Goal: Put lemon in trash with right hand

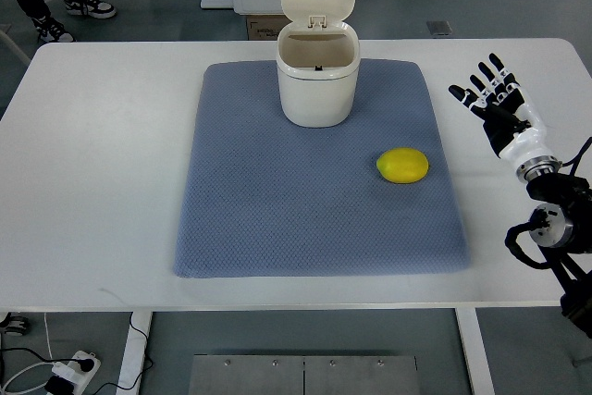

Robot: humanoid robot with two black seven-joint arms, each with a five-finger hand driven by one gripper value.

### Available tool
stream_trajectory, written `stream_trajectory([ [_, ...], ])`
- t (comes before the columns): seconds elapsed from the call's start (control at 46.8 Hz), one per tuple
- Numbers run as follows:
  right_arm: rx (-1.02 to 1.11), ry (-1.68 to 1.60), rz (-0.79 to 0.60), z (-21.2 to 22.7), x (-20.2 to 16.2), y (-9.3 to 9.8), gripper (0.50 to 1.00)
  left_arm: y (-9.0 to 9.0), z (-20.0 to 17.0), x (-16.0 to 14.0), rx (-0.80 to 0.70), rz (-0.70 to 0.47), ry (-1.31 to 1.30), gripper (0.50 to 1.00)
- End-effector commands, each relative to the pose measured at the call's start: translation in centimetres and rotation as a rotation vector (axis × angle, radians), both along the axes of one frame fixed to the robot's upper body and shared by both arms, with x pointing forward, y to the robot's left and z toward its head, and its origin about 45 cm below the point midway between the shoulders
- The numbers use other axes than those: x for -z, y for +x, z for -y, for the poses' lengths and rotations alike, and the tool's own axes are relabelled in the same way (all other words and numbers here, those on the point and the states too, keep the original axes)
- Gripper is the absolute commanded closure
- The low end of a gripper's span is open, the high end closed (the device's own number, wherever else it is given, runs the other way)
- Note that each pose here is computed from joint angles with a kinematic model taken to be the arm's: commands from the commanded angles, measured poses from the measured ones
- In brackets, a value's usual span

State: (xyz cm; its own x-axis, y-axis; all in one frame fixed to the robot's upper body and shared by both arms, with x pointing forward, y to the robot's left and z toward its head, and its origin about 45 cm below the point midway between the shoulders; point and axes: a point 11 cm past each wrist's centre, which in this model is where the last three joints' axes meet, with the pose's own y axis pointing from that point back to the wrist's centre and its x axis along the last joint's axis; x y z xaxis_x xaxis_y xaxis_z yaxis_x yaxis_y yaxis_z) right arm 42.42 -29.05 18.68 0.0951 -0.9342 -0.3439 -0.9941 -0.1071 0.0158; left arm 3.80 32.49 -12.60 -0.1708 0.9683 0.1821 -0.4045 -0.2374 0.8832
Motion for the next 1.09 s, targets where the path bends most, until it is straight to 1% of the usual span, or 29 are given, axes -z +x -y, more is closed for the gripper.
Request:
stream_trajectory([
  [0.0, 0.000, 0.000, 0.001, 0.0, -0.1, 0.0, 0.500, 0.0, 0.0, 0.0, 0.000, 0.000, 0.000, 0.500],
  [0.128, 0.000, -0.003, 0.002, 0.1, -0.1, 0.1, 0.500, 0.0, 0.0, 0.0, 0.000, 0.000, 0.000, 0.500],
  [0.235, 0.002, -0.022, 0.000, 1.0, -0.2, 0.0, 0.500, 0.0, 0.0, 0.0, 0.000, 0.000, 0.000, 0.500],
  [0.406, -0.034, 0.003, 0.012, 1.4, -0.5, -0.2, 0.500, 0.0, 0.0, 0.0, 0.000, 0.000, 0.000, 0.500],
  [0.791, -0.002, 0.011, -0.010, 2.6, 0.2, -0.2, 0.500, 0.0, 0.0, 0.0, 0.000, 0.000, 0.000, 0.500],
  [0.963, -0.007, -0.038, -0.014, 3.6, 0.2, -0.5, 0.500, 0.0, 0.0, 0.0, 0.000, 0.000, 0.000, 0.500],
  [1.07, -0.025, -0.082, 0.013, 3.5, 0.3, -0.8, 0.500, 0.0, 0.0, 0.0, 0.000, 0.000, 0.000, 0.500],
])
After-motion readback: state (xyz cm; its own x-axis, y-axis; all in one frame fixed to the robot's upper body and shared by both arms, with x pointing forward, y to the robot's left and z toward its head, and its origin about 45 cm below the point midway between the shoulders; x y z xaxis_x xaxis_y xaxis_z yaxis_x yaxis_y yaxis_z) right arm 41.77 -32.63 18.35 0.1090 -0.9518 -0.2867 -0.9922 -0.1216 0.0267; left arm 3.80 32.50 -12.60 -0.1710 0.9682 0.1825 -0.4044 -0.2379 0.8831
